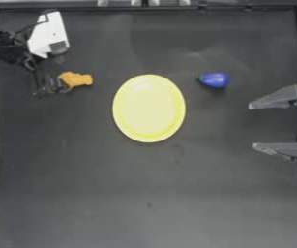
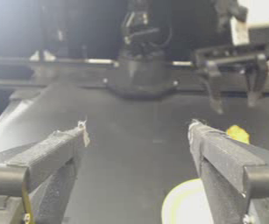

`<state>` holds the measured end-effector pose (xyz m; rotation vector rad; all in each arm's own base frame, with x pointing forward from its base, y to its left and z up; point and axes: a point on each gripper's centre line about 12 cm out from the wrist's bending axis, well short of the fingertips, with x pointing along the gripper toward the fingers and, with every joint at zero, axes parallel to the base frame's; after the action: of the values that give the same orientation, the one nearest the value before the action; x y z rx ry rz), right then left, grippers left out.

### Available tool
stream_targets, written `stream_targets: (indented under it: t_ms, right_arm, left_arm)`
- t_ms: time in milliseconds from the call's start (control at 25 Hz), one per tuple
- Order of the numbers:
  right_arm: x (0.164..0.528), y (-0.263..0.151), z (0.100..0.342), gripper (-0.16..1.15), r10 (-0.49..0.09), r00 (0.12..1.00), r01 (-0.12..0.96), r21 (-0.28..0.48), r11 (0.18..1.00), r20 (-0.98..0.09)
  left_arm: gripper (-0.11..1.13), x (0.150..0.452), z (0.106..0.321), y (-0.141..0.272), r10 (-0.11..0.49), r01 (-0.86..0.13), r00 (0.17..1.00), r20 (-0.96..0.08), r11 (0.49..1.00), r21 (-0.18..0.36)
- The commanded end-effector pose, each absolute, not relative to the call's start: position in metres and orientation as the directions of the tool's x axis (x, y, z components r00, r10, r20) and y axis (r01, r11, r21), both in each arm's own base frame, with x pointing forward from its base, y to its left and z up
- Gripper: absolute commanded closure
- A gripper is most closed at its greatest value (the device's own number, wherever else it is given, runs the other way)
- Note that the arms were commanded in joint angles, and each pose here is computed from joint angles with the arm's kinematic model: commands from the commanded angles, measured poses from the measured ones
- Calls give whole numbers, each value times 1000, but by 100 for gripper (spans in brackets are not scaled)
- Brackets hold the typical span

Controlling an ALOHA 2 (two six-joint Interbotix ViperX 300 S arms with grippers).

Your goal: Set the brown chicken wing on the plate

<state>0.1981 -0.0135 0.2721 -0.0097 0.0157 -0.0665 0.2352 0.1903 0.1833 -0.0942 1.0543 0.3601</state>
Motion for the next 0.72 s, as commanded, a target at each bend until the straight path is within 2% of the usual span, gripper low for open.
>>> stream_targets:
  t_ms: [40, 720]
  right_arm:
    - [200, -14, 274, -1, -67, 998, 67, -6, 998, -12]
    - [199, -14, 270, -1, -67, 998, 67, -6, 998, -15]
  left_arm:
    - [-1, 243, 180, 202, 244, -314, 433, -868, 943, 109]
    - [-1, 247, 137, 221, 183, -318, 335, -924, 945, 72]
